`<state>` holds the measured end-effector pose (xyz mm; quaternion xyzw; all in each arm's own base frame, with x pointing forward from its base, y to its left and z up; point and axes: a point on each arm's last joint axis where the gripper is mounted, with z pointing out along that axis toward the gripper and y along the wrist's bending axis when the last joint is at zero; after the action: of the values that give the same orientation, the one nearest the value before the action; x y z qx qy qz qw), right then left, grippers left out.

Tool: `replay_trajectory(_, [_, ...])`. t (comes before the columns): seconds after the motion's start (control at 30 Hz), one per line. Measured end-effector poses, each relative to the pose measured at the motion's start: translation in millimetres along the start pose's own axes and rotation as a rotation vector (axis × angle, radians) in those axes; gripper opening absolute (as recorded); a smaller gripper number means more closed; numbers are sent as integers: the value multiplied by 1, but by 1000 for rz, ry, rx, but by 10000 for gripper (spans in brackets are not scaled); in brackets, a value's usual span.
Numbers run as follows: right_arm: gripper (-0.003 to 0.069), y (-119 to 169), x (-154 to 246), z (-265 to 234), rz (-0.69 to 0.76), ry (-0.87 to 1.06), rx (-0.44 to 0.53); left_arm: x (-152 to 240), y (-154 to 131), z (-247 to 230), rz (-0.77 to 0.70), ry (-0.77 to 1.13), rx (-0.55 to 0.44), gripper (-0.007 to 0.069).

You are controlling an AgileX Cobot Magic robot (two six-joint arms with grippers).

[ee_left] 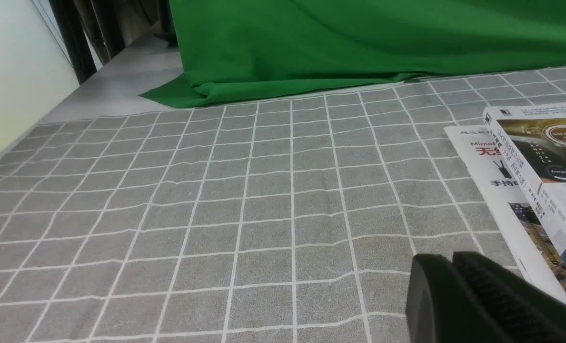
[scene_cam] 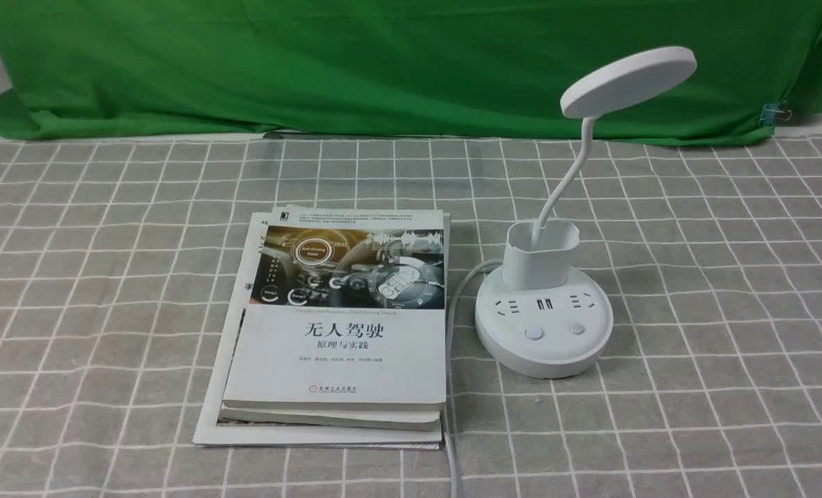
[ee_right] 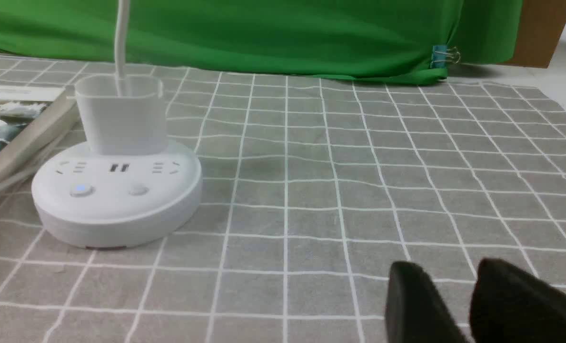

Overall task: Turn on the desk lamp on the grey coffee tablecloth with your hand.
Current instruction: 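Press the button on the base of the white desk lamp with the right gripper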

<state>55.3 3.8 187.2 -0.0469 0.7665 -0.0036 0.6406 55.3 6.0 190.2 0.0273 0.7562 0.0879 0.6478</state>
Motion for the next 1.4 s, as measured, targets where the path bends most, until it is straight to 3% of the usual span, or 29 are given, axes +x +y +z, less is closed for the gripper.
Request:
replay_trajectory(1.07, [240, -1, -5, 0, 13, -58, 8, 0, 0, 0, -1, 0, 0, 19])
replay_trajectory(1.13, [241, -1, -9, 0, 65, -104, 9, 0, 0, 0, 0, 0, 0, 19])
replay_trajectory(1.3, [241, -5, -31, -6, 448, -353, -21, 0, 0, 0, 0, 0, 0, 19])
replay_trajectory(1.4, [241, -6, -36, -8, 533, -413, -40, 0, 0, 0, 0, 0, 0, 19])
